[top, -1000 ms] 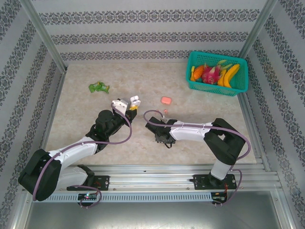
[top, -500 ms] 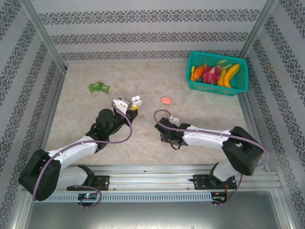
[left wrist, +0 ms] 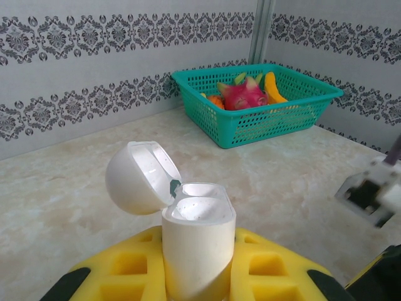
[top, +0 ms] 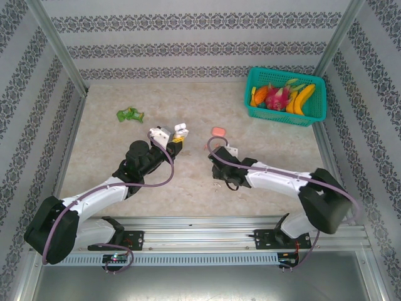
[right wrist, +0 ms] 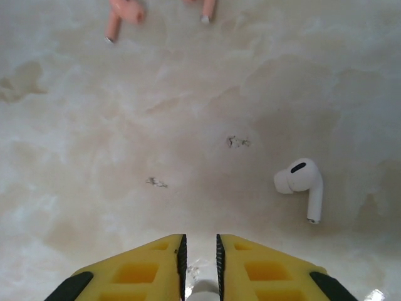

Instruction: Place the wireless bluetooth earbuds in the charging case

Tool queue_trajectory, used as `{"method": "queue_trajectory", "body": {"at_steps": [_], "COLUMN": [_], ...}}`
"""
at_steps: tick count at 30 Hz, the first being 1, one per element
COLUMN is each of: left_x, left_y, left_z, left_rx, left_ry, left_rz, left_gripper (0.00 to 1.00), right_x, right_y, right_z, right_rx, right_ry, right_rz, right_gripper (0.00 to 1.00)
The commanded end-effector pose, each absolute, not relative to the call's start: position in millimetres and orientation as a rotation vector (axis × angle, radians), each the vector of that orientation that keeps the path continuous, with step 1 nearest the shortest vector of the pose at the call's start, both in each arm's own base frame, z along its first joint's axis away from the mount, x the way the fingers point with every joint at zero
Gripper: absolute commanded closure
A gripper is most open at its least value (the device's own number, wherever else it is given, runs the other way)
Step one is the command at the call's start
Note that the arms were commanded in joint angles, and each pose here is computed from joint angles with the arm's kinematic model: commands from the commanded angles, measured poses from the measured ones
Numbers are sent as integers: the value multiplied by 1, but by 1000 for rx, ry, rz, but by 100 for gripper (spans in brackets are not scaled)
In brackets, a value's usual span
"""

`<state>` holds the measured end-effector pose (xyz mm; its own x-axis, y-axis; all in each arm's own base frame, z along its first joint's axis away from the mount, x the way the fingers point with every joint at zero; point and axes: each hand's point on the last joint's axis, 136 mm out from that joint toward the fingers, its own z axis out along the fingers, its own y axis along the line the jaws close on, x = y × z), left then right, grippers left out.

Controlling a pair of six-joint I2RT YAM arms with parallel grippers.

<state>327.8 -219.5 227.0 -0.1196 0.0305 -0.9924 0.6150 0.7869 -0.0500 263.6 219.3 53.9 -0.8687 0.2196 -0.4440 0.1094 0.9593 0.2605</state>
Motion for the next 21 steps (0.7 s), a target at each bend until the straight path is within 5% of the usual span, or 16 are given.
{"method": "queue_trajectory", "body": {"at_steps": [1, 11, 21], "left_x": [330, 326, 323], "left_y": [-220, -215, -213], "left_z": [232, 228, 229], "left_rx": [518, 501, 495], "left_ry": [1622, 1626, 1618], "left_rz": [-537, -529, -535], "left_gripper": [100, 100, 100], "right_x": [261, 239, 232], "right_y": [227, 234, 232], "right_z": [47, 32, 21], "right_rx": [199, 169, 151], "right_ry": [2665, 2699, 2725], "right_rz": [290, 259, 220], "right_gripper": [77, 49, 48]}}
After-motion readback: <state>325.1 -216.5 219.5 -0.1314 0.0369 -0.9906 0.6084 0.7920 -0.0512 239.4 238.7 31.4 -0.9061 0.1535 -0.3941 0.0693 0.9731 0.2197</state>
